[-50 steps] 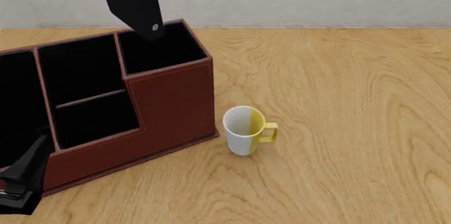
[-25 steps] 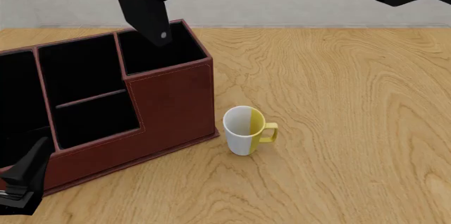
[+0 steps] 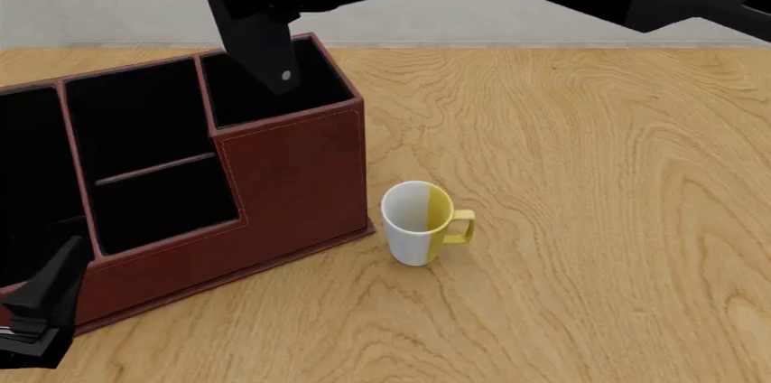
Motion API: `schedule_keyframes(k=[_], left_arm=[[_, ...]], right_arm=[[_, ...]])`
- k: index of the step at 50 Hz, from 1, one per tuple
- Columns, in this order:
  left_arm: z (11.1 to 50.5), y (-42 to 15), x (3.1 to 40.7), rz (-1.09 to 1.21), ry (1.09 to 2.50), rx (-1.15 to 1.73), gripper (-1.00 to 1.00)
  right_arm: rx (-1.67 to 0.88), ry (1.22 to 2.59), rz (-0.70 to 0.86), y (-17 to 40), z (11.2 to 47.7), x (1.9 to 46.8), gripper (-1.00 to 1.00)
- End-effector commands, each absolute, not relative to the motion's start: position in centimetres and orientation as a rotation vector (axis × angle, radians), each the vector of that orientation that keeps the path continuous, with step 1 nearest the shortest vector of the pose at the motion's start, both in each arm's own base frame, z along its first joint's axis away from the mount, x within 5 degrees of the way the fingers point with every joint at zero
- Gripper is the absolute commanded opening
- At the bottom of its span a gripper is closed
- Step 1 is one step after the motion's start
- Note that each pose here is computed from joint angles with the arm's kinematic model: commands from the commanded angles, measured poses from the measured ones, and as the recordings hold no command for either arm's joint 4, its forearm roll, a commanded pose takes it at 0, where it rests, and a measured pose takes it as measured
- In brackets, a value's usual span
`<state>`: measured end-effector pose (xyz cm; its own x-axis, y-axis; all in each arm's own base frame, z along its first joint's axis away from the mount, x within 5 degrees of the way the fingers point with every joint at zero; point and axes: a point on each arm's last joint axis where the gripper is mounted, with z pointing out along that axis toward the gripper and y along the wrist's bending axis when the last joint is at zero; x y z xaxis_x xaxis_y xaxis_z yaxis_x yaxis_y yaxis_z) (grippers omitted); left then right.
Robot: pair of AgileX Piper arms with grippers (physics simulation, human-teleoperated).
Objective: Pick up the book and place it in the right compartment of the caddy.
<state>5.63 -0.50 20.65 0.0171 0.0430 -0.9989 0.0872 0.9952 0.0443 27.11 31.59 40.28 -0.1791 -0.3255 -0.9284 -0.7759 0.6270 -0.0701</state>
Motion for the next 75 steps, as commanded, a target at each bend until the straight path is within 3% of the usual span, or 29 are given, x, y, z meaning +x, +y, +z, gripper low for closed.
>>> schedule_keyframes(k=[1, 75], left_arm=[[20.6, -0.5, 5.6, -0.036, 1.557, 0.105, 1.00], [20.5, -0.5, 5.6, -0.019, 1.571, 0.110, 1.00]], right_arm=[[-0.865, 1.762, 0.531, 31.4, 40.3, 27.2, -1.00], [-0.813, 1.835, 0.548, 32.1, 33.7, 28.8, -1.00]])
